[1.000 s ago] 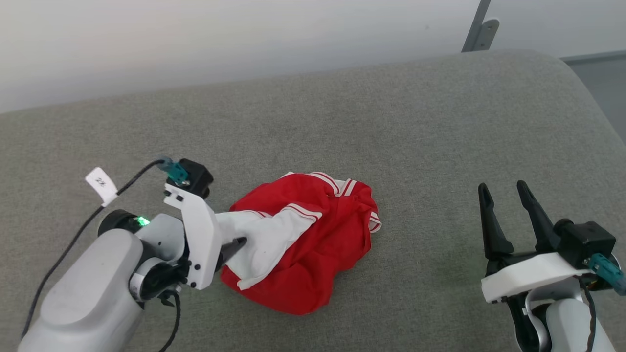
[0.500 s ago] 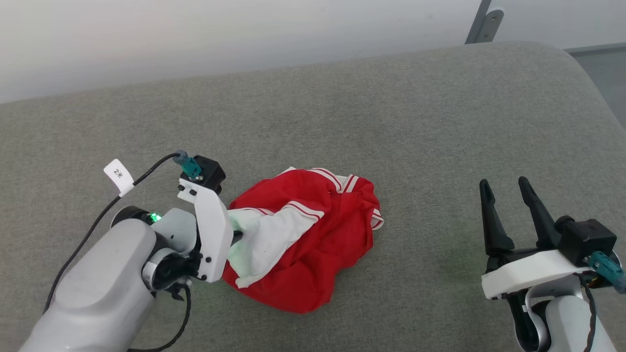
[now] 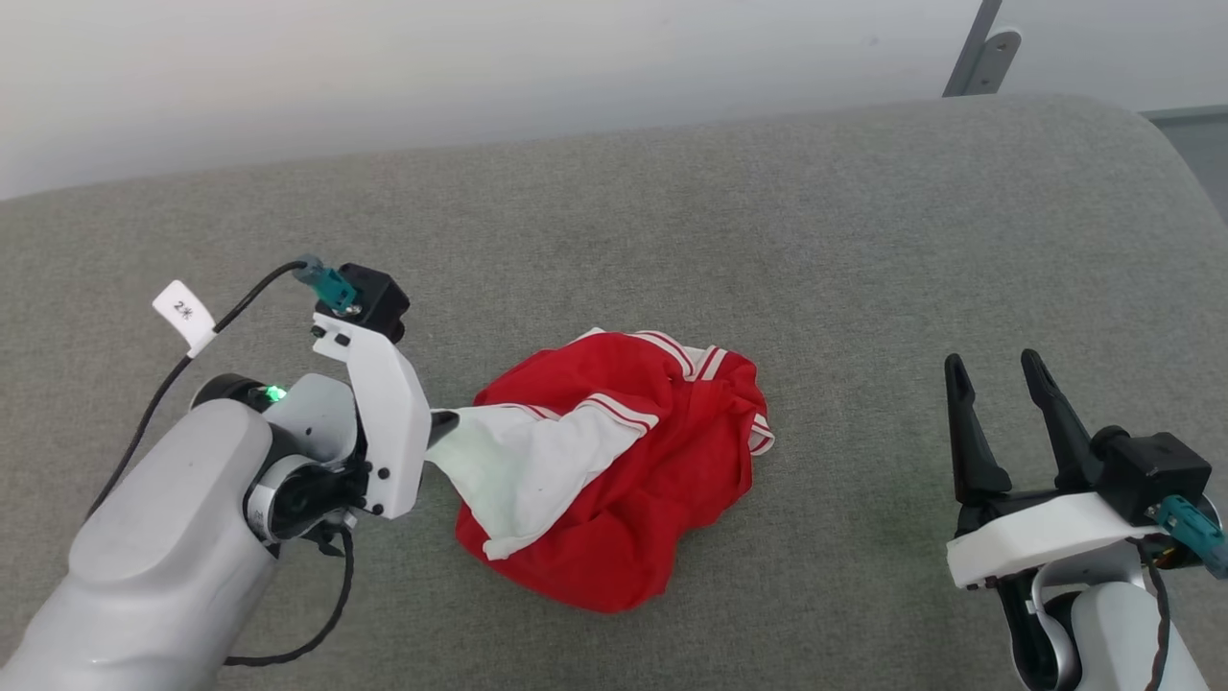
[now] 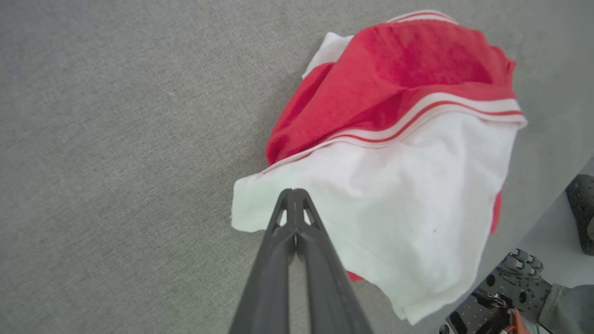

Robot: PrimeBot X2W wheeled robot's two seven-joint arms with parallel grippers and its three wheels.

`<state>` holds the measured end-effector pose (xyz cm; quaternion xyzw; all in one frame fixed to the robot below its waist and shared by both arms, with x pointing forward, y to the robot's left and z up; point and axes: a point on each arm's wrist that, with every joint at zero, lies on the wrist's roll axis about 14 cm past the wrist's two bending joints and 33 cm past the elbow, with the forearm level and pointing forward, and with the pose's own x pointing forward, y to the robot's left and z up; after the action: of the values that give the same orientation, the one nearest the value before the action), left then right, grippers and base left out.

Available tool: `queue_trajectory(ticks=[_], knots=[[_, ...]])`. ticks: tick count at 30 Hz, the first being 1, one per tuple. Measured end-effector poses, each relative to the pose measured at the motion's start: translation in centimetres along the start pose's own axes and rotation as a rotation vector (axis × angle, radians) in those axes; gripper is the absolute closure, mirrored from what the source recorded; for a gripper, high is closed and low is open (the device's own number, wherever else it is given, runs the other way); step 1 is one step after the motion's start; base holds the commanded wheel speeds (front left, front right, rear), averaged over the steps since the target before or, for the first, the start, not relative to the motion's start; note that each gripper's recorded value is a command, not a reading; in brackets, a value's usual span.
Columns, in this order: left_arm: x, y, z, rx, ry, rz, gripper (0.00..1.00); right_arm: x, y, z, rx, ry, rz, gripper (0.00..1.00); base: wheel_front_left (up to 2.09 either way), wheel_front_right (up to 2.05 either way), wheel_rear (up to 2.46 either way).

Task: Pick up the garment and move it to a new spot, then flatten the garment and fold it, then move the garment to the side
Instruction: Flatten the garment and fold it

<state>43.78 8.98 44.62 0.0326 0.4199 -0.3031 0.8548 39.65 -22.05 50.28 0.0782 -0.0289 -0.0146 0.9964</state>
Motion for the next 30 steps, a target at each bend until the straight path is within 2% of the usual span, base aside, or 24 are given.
queue_trajectory(ticks=[1,4,6,7,14,20,30], knots=[[-0.1,-0.1,0.0,-0.007,0.006,-0.002,1.00,0.0,0.1,0.0,0.000,0.000,0.002,0.00,0.00,0.00,0.00],[-0.4,-1.1,0.1,0.008,0.023,-0.019,0.32,0.0,0.2,0.0,0.001,0.000,0.005,0.00,0.00,0.00,0.00],[-0.7,-1.9,0.1,0.018,0.039,-0.032,0.04,0.0,0.2,0.1,0.001,-0.003,0.007,0.00,0.00,0.00,0.00],[-0.8,-2.5,0.1,0.028,0.051,-0.044,0.00,0.0,0.3,0.1,0.001,-0.005,0.009,0.00,0.00,0.00,0.00],[-2.0,-6.5,0.9,0.064,0.065,-0.127,0.00,-0.2,0.5,0.6,0.001,-0.015,0.016,0.00,0.00,0.00,0.00],[-2.3,-8.9,-0.2,0.083,0.121,-0.188,0.00,-0.5,0.1,0.8,-0.003,-0.019,0.007,0.00,0.00,0.00,0.00],[-0.9,-9.3,-2.0,0.114,0.168,-0.192,0.00,-0.7,-0.7,0.3,-0.008,-0.003,-0.016,0.00,0.00,0.00,0.00]])
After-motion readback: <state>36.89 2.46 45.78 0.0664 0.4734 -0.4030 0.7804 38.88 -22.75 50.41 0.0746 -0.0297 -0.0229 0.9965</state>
